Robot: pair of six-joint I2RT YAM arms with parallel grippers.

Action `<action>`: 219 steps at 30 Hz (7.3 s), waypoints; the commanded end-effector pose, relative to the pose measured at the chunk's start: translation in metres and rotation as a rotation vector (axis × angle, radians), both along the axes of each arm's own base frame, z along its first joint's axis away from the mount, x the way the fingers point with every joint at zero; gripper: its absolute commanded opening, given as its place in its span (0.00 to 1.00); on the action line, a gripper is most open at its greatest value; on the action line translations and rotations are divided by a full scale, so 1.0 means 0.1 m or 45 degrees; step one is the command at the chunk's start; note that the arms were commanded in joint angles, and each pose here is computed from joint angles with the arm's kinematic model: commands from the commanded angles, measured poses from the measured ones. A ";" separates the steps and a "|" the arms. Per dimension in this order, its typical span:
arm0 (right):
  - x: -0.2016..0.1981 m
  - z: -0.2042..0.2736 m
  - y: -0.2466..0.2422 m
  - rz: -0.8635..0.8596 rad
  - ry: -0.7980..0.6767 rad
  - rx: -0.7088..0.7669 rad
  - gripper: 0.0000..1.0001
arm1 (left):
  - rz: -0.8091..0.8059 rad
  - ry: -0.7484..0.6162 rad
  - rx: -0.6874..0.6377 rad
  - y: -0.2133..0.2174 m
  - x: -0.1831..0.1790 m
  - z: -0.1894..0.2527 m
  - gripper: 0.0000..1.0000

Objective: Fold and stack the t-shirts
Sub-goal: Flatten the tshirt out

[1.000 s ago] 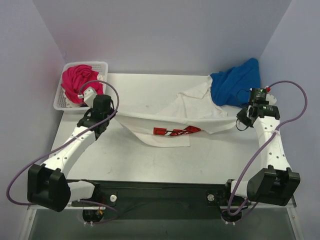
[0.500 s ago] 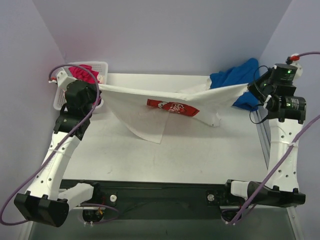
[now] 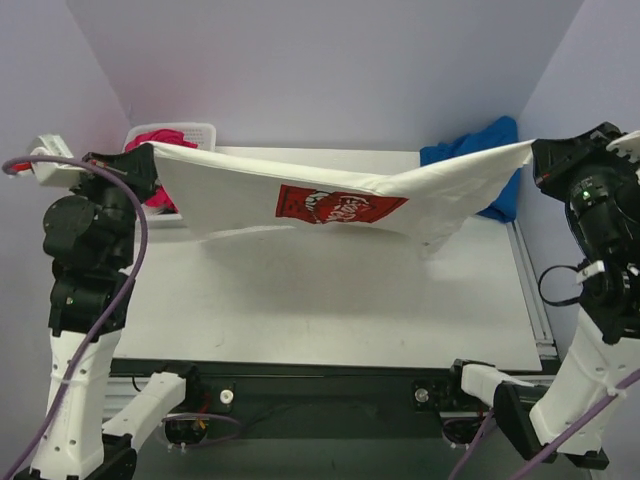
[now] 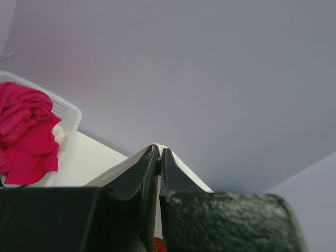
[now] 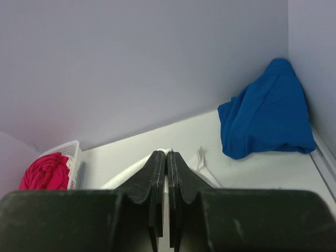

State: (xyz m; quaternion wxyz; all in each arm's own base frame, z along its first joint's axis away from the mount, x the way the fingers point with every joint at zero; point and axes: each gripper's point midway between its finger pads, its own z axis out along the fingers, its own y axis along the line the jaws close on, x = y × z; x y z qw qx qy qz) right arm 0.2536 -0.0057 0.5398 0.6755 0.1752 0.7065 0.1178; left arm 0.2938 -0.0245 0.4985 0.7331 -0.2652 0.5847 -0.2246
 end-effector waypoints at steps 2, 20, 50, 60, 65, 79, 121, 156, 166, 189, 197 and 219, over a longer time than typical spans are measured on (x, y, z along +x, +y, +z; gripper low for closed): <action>-0.69 0.62 0.08 0.017 -0.301 -0.172 0.00 | 0.010 -0.174 0.098 0.11 -0.61 0.47 0.00; 0.36 0.87 -0.01 0.041 -0.364 -0.185 0.00 | -0.052 -0.064 0.134 -0.07 0.02 0.13 0.00; 0.24 0.78 -0.15 -0.051 -0.391 -0.351 0.00 | -0.090 -0.129 0.100 -0.18 0.37 0.34 0.00; -0.95 1.12 -0.21 -0.230 -0.627 -0.441 0.00 | -0.019 -0.264 0.124 0.06 -0.59 0.60 0.00; -1.14 1.32 -0.20 -0.251 -0.713 -0.449 0.00 | -0.008 -0.341 0.149 0.10 -0.83 0.85 0.00; 0.44 0.98 -0.30 -0.157 -0.515 -0.343 0.00 | -0.096 -0.021 0.154 -0.20 0.52 0.00 0.00; 4.51 -3.24 0.26 0.170 0.237 0.093 0.29 | 0.184 0.694 0.168 -0.04 3.59 -3.52 0.00; 0.70 -3.84 0.87 0.047 1.024 -0.155 0.64 | 0.171 1.062 0.232 -0.23 1.29 -3.56 0.65; -0.28 -4.49 0.92 0.100 1.189 -0.144 0.63 | 0.387 1.255 0.079 0.09 0.09 -4.20 0.52; -0.57 -4.87 1.14 0.158 1.382 -0.295 0.63 | 0.602 1.463 0.078 0.45 -0.76 -4.53 0.36; -0.60 -4.91 1.12 0.155 1.399 -0.306 0.63 | 0.472 1.528 0.013 0.27 -0.64 -4.75 0.41; -1.06 -5.01 0.99 0.206 1.549 -0.320 0.63 | 0.468 1.483 -0.033 0.36 -0.54 -4.63 0.00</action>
